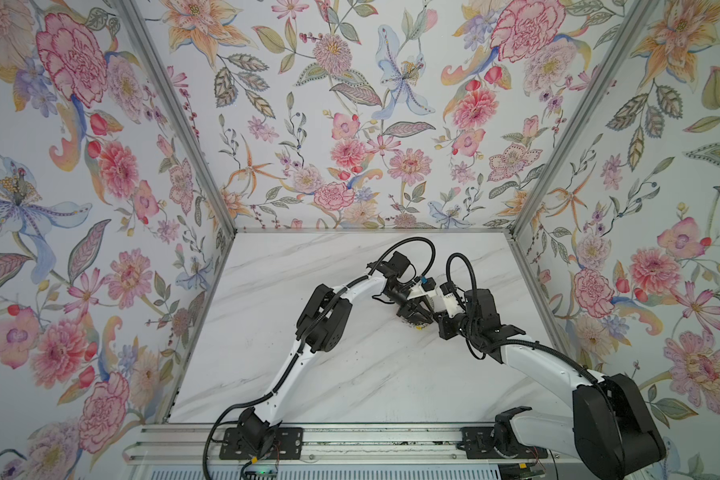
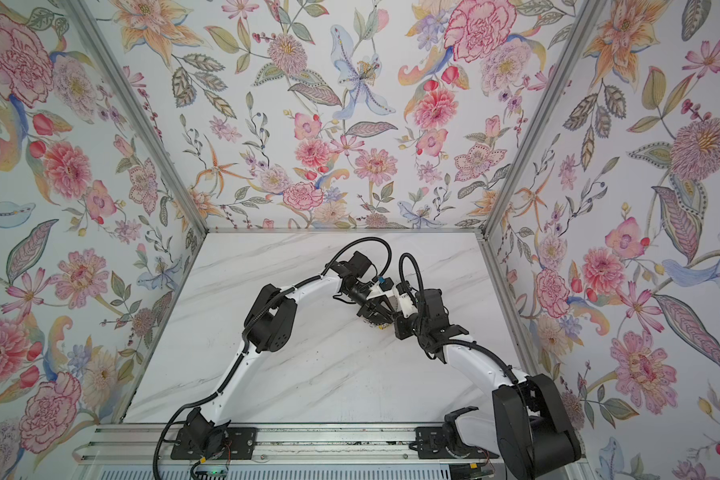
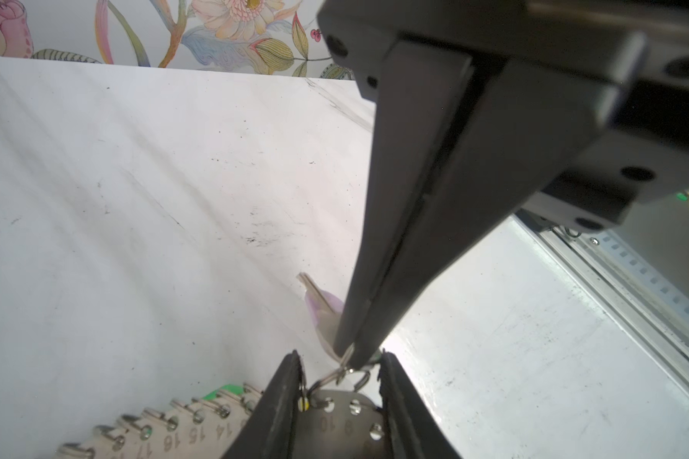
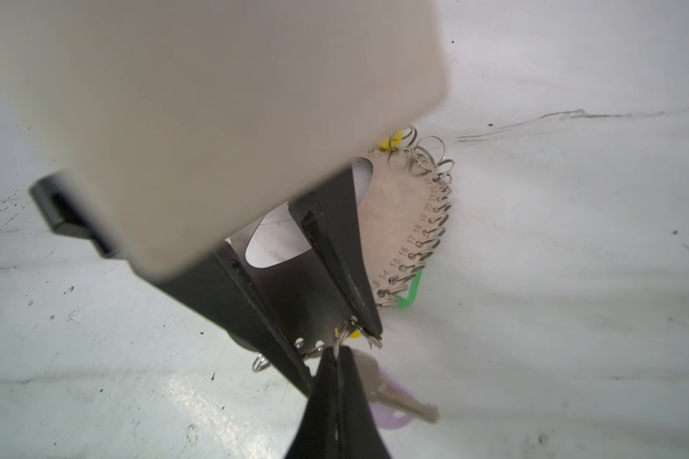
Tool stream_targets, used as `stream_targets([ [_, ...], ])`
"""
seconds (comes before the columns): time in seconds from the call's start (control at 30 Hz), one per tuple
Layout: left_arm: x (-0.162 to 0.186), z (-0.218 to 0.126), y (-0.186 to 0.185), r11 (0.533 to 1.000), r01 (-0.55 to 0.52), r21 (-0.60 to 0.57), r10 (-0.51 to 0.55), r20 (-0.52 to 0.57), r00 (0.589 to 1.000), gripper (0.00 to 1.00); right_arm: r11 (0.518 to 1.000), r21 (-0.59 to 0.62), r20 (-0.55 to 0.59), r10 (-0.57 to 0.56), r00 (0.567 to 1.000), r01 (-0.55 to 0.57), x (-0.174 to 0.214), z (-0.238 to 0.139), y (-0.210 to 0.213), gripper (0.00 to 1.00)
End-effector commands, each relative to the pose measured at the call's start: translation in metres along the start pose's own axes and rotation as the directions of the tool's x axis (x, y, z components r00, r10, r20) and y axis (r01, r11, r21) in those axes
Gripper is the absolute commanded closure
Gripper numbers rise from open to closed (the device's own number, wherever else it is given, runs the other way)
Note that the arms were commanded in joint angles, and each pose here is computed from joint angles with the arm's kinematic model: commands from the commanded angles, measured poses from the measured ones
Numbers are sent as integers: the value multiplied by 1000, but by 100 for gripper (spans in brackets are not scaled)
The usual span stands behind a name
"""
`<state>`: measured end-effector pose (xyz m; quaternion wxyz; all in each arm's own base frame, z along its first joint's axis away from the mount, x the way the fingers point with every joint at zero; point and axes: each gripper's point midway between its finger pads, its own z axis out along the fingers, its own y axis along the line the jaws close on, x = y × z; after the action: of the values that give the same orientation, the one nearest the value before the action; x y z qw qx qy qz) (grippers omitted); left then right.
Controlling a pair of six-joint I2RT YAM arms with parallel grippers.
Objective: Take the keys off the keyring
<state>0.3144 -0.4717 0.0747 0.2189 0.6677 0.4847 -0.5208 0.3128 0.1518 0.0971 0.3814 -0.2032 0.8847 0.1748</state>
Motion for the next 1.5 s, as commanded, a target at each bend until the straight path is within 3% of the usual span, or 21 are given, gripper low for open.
stream_targets([
  [0.0,13,3,4,1000,25,-12,-25,-37,999,68,1000,-10,104,-16,994,17,-28,-8,1,98],
  [0.27,16,-9,9,998,33,-48,-36,-52,998,70,1000,1,82,-11,997,11,-22,-10,-3,98],
  [0.5,14,-12,12,997,35,-72,-38,-50,998,51,1000,2,74,-12,997,12,-22,-9,-3,98],
  [0.9,11,-32,19,992,49,-116,-52,-19,998,51,1000,-4,60,-12,998,13,-20,-7,-3,98],
  [1.2,10,-24,20,992,45,-121,-49,-27,998,50,1000,-14,55,-16,998,17,-22,-4,0,98],
  [1.47,-15,-31,16,989,-17,-149,16,-4,1000,49,1000,-15,42,-15,999,15,-17,-2,0,98],
])
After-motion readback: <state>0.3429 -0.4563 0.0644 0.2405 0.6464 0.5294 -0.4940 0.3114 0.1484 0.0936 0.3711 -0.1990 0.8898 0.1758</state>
